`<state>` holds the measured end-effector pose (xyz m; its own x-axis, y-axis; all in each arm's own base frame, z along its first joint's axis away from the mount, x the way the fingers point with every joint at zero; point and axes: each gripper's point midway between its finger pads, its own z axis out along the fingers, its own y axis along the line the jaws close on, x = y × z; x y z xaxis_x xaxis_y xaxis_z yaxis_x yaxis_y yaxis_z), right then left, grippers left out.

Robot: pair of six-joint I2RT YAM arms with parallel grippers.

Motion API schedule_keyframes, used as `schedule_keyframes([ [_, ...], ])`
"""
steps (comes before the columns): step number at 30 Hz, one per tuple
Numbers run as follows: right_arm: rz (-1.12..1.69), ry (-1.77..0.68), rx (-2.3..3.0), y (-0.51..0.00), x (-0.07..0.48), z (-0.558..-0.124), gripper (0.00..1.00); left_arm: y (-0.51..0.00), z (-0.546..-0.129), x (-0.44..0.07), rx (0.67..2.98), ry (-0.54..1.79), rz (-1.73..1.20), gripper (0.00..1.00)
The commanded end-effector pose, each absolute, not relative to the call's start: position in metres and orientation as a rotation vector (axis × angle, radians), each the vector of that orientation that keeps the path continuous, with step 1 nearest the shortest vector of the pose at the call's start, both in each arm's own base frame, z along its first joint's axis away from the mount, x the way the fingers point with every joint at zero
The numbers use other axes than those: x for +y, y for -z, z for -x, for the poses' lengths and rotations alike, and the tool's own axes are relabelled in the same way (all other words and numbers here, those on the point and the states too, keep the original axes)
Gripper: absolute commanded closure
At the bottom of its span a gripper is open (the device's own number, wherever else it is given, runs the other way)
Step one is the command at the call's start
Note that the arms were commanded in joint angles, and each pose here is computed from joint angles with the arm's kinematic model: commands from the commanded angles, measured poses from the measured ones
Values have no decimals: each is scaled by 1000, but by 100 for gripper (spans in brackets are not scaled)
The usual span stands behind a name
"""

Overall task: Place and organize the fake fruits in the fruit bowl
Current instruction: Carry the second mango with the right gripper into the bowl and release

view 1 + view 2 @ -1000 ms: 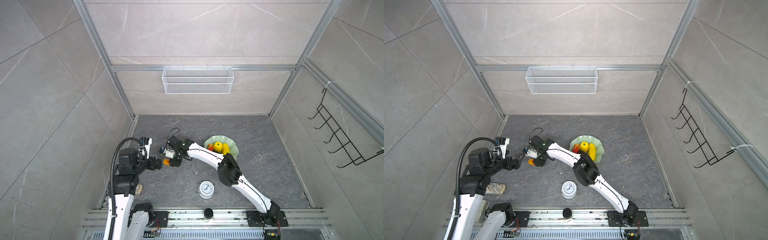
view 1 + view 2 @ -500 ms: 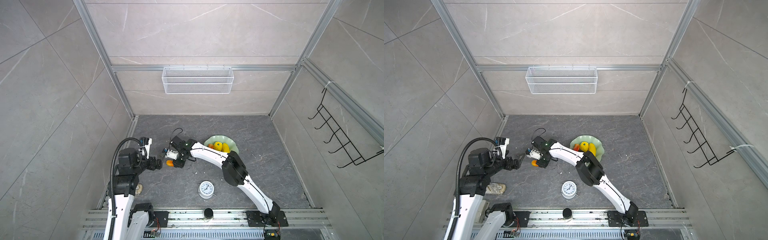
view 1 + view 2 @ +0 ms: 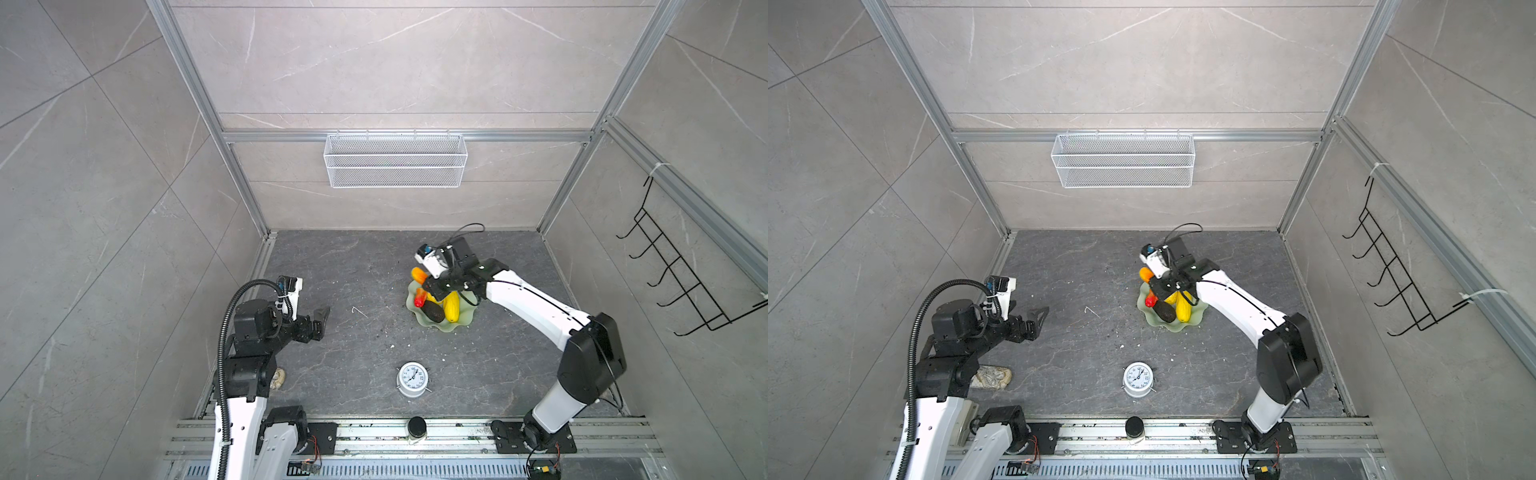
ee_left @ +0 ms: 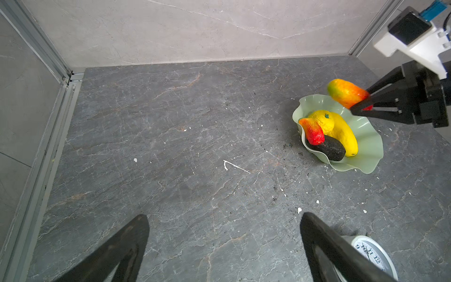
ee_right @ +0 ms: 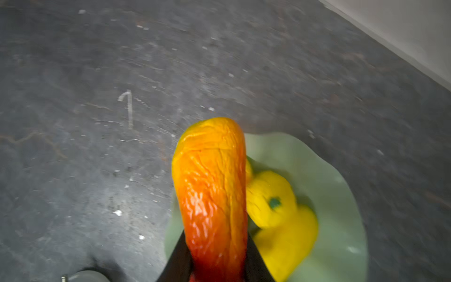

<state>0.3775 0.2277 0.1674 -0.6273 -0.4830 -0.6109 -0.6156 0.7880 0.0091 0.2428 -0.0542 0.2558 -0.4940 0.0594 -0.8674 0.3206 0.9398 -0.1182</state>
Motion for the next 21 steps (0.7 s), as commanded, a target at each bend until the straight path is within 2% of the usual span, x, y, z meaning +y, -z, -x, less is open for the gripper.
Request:
schedule_keyframes([
  [1, 618, -163, 2500, -140, 178, -382, 93, -263, -242, -56, 2052, 336, -280, 0],
  [8, 440, -79, 2614, -114, 139, -389, 97, -261, -242, -55, 2058, 332, -275, 0],
  [21, 401, 61, 2674, -86, 119, -384, 87, -260, -243, -56, 2065, 338, -274, 0],
])
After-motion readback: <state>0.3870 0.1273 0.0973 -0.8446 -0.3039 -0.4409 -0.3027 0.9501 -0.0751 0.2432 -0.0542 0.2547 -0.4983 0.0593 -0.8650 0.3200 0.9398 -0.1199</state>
